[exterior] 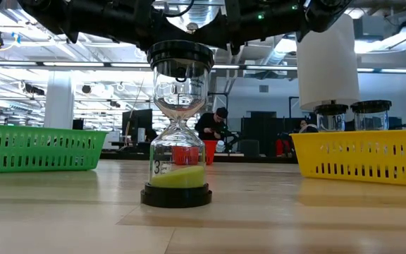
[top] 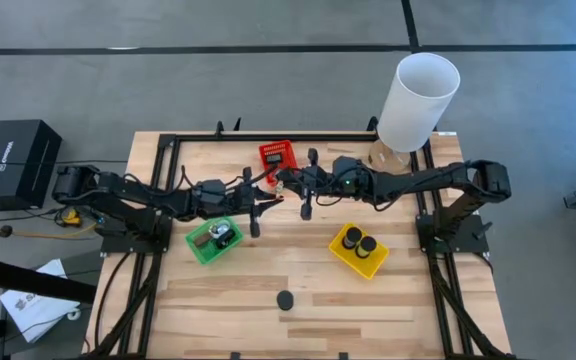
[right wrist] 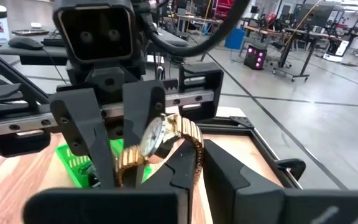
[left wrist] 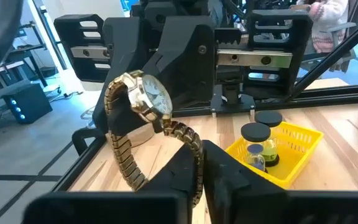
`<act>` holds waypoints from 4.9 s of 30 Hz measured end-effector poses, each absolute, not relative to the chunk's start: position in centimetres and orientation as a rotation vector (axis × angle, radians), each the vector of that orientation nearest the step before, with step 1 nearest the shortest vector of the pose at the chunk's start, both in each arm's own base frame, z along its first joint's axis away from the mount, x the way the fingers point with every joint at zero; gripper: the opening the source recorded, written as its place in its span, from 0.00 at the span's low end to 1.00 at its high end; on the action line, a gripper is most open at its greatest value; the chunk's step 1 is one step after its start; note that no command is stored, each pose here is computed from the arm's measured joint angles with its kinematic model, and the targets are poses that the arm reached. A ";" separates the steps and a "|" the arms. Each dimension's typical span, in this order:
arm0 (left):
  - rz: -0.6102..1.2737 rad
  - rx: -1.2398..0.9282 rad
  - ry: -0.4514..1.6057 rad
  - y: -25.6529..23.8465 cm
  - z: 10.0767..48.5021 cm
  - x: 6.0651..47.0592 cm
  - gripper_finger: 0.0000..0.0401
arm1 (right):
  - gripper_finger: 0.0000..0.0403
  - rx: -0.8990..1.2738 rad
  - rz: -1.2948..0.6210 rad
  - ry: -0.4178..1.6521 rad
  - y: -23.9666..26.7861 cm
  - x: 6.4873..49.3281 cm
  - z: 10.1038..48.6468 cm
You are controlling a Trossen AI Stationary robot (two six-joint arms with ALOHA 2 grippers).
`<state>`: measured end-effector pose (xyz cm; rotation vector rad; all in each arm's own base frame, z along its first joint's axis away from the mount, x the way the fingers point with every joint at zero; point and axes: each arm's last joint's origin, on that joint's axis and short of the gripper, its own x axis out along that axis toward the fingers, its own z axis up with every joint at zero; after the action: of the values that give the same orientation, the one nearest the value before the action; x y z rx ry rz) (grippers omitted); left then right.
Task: Pick & Place Office items
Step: Put the gold wrist watch into the green bin, then put the green hourglass into the yellow bin
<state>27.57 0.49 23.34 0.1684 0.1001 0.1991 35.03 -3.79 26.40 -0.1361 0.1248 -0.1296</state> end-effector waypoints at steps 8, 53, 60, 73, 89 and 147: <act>0.200 0.168 0.100 0.5 23.3 27.6 0.03 | 0.13 -0.136 -0.127 0.159 -3.8 35.0 26.1; 0.239 -0.570 0.894 -0.4 18.1 15.2 0.12 | 0.34 -0.132 -0.145 0.296 -3.9 34.7 24.8; 0.311 -0.548 0.862 0.1 18.2 15.2 0.19 | 0.34 -0.134 -0.145 0.296 -3.9 34.7 24.8; 0.226 -0.427 0.721 0.2 19.2 16.3 0.24 | 0.34 -0.134 -0.146 0.282 -3.9 34.7 25.0; 0.069 -0.096 0.297 0.2 22.9 18.5 0.25 | 0.38 -0.151 -0.112 0.302 -3.2 34.7 24.8; -0.002 -0.277 0.298 -1.6 21.2 18.0 0.25 | 0.62 0.018 0.550 0.423 16.5 38.8 17.8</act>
<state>18.05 -1.64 21.21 -0.2775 0.2984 -0.0020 38.77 16.51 17.82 0.0184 0.4231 0.5503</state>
